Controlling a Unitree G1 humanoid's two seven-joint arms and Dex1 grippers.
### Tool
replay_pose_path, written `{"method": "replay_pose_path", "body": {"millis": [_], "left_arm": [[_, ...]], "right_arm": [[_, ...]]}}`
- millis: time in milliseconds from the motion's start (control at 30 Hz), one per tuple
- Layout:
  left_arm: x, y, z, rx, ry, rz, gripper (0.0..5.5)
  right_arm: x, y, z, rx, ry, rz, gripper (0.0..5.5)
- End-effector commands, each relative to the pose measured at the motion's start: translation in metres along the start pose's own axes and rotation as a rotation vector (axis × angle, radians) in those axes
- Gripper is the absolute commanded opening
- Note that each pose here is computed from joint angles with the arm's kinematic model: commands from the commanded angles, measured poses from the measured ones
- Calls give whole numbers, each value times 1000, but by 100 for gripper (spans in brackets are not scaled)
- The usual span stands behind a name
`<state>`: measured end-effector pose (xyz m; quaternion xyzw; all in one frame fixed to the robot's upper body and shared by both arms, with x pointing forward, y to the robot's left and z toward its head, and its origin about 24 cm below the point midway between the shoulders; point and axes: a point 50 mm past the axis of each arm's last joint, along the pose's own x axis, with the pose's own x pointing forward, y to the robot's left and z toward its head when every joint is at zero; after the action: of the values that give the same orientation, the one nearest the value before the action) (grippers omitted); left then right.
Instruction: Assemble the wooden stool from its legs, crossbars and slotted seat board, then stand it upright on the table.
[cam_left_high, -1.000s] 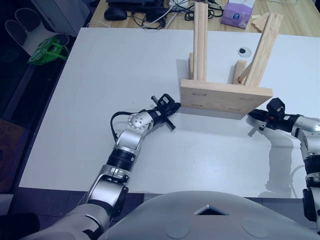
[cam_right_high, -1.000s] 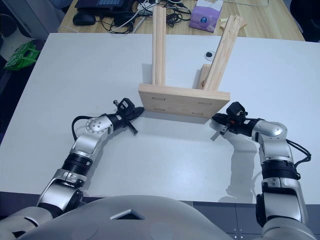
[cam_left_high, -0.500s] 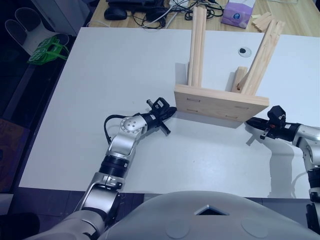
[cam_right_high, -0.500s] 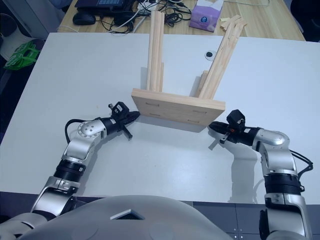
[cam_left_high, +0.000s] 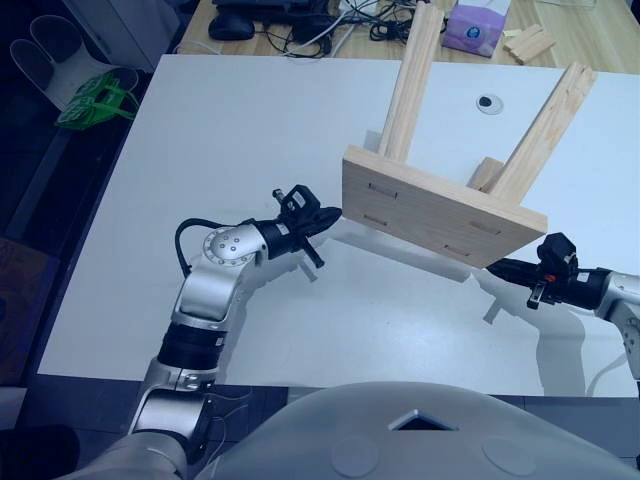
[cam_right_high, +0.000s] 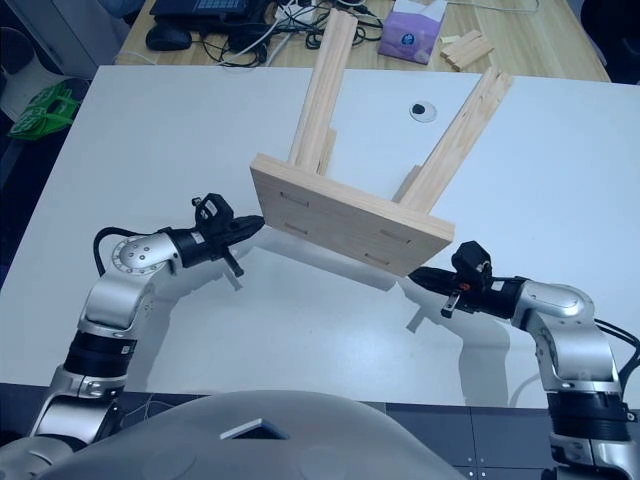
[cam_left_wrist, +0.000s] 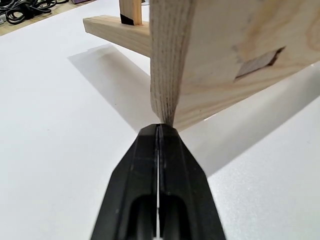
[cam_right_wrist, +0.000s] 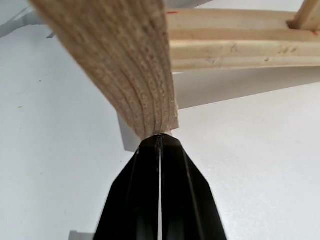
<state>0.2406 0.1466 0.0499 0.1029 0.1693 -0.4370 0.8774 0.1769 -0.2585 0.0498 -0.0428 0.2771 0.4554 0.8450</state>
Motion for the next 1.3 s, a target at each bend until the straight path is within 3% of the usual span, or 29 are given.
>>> {"method": "replay_pose_path", "body": {"millis": [33, 1300], "left_arm": [[5, -21, 14, -11, -73, -149, 2], [-20, -12, 60, -18, -184, -218, 2]], "right_arm": [[5, 13, 20, -45, -104, 83, 0], [-18, 19, 66, -5, -293, 147, 0]]}}
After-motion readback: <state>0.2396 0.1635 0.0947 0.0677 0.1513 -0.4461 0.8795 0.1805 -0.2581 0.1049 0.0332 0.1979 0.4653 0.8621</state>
